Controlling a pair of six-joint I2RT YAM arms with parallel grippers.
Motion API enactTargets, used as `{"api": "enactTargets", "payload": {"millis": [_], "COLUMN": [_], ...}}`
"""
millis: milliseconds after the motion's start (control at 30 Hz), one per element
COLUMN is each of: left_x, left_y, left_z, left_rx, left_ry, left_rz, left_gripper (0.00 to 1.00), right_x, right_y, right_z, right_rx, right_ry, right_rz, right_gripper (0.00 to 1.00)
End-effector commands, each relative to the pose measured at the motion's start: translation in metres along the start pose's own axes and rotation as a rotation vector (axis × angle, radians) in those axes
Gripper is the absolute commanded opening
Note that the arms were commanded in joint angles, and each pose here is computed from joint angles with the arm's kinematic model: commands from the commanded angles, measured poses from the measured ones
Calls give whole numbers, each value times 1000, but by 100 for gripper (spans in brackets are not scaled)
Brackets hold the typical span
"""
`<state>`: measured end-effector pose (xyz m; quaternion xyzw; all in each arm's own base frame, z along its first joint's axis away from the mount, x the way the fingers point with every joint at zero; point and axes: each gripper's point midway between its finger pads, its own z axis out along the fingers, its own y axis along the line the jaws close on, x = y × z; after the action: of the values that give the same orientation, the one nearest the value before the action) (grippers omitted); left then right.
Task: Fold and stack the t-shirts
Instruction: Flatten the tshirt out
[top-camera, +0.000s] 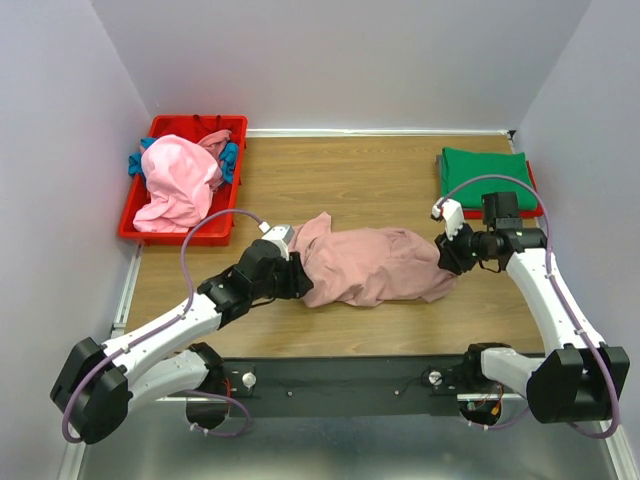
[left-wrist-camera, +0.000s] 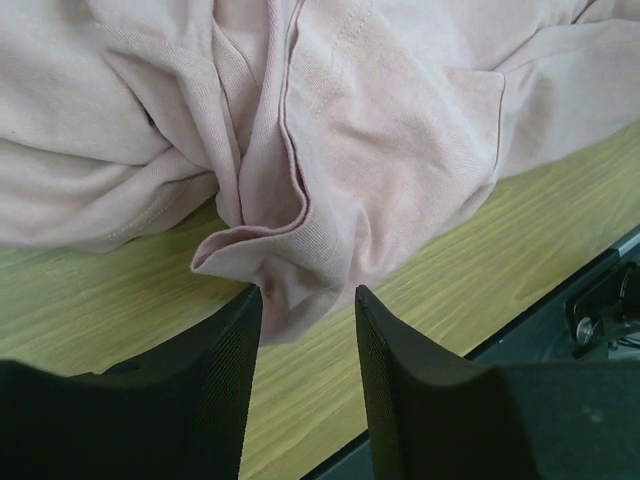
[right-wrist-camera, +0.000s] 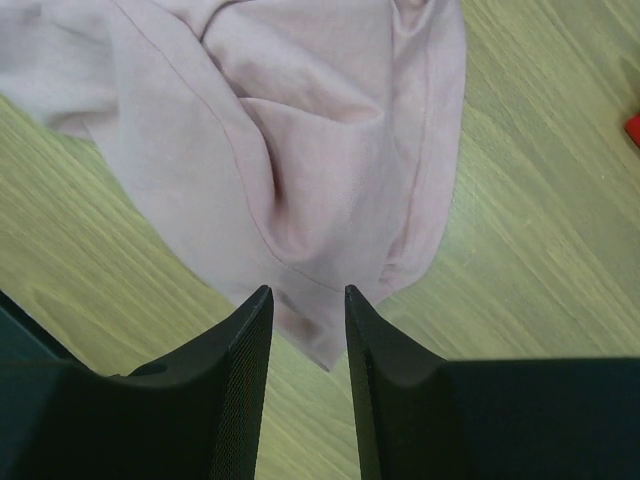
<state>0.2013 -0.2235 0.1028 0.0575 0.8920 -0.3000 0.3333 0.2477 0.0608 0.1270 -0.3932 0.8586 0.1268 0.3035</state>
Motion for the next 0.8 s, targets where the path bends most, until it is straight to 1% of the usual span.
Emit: {"api": "enactTargets", "payload": {"millis": [0,33,133,233,367,467,567,600,633,700,767], "left_x": [-11,-12,-15,-19,-28,-31,-31,-32,-32,-35,-38], "left_y": [4,3,15,18,12,9,7,6,4,1,-2], "left_z": [-1,-1,3,4,5,8,12,12,12,11,9], "left_rx": [-35,-37,-110,-133,-120,-113,-103,-95,-89,-78,-70], "left_ry": [-44,-41,-50,-63,-85,-83,-73,-73,-74,-77,-85], "left_rz": [-11,-13,-22,-26,-22,-9,4,8,12,12,16], "left_gripper": [51,51,52,52,48,41,25,19,9,0,0], "right_x": [-15,-14,-13,-13,-14,-14,-15,-14,-15,-15,-15], "right_y": [4,4,5,6,6,7,7,6,7,6,6], "right_z": [-3,-2,0,1,2,2,1,1,1,1,0], "right_rx": [-33,-34,-40,-43,-47,-50,-48,-46,-46,-44,-42], "right_ry": [-56,-55,-52,-55,-60,-62,-66,-65,-66,-66,-66], "right_rz": [20,26,35,38,40,43,41,42,40,39,39], "right_gripper": [42,42,42,42,42,42,42,42,42,42,42]}}
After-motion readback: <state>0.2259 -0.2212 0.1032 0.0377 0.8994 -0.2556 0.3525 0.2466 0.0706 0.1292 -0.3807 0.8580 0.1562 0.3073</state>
